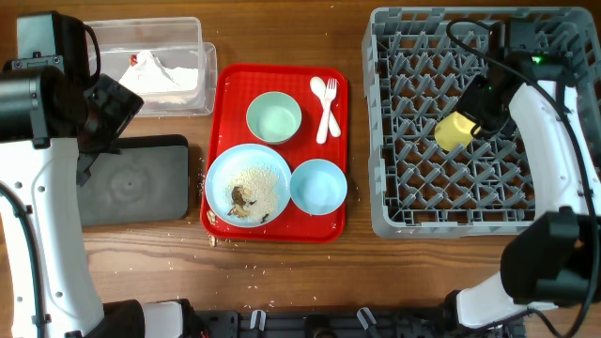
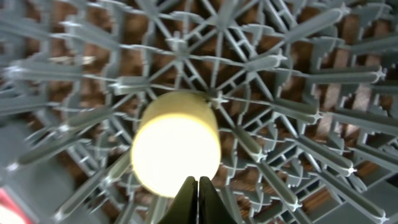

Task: Sort waste into correct bins and load items into the dishwasher rack
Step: 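Carry the yellow cup to the dish rack and set it down, then grasp the light-blue bowl with the right gripper and lift it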

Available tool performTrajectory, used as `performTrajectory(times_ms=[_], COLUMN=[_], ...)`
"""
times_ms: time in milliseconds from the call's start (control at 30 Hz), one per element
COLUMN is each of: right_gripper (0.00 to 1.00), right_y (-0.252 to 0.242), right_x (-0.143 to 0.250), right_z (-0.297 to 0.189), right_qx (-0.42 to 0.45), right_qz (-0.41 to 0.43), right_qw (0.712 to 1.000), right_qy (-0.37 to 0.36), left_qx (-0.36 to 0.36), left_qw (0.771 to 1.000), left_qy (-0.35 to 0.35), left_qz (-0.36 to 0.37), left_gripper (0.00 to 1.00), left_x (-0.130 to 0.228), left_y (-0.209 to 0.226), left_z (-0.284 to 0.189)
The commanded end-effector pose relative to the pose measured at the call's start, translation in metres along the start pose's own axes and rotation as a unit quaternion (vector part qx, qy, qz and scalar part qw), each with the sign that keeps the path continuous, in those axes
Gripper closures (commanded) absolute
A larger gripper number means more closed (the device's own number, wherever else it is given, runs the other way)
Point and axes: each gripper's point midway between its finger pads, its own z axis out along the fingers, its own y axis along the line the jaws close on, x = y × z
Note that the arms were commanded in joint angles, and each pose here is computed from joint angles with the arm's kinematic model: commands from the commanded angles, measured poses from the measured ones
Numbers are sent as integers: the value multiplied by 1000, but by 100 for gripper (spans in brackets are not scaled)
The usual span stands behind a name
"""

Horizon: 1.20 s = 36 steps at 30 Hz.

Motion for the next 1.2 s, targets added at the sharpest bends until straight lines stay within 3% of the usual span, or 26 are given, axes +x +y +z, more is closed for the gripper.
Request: performTrajectory(times_ms=[0, 33, 100, 133, 167, 233, 300, 367, 567, 667, 833, 967, 1167], right_gripper=[96, 96, 93, 70, 42, 26, 18, 15, 13, 27, 29, 29, 49], right_y=[46, 80, 116, 134, 143, 161, 174, 184, 196, 204, 212, 209, 202], right_x=[16, 37, 65, 86, 99, 125, 148, 176, 232, 258, 302, 315, 324], right_z=[-38, -58, -83, -97, -101, -103, -97, -89, -66, -53, -21, 6, 33], right_qx=[-153, -254, -356, -398, -402, -390, -337, -269, -174, -173, -134, -81, -50], right_qz=[-89, -150, -224, -277, -299, -342, -338, -335, -329, -345, -401, -434, -475], right_qw=[984, 955, 905, 872, 862, 850, 874, 898, 925, 917, 899, 892, 870], right_qy=[15, 40, 65, 73, 78, 85, 93, 88, 80, 97, 115, 100, 120], left_qx=[1, 1, 1, 1, 1, 1, 1, 1, 1, 1, 1, 1, 1], left_qw=[1000, 1000, 1000, 1000, 1000, 1000, 1000, 1000, 1000, 1000, 1000, 1000, 1000], left_qy=[-1, -1, -1, -1, -1, -1, -1, -1, -1, -1, -1, -1, -1], left_qz=[-11, -11, -11, -12, -11, -11, -11, -11, -11, -11, -12, -11, -11], left_gripper=[0, 0, 0, 0, 0, 0, 0, 0, 0, 0, 0, 0, 0], left_x=[-2, -2, -2, -2, -2, -2, -2, -2, -2, -2, -2, -2, -2], left_y=[1, 1, 1, 1, 1, 1, 1, 1, 1, 1, 1, 1, 1], left_z=[-1, -1, -1, -1, -1, -1, -1, -1, -1, -1, -1, -1, -1])
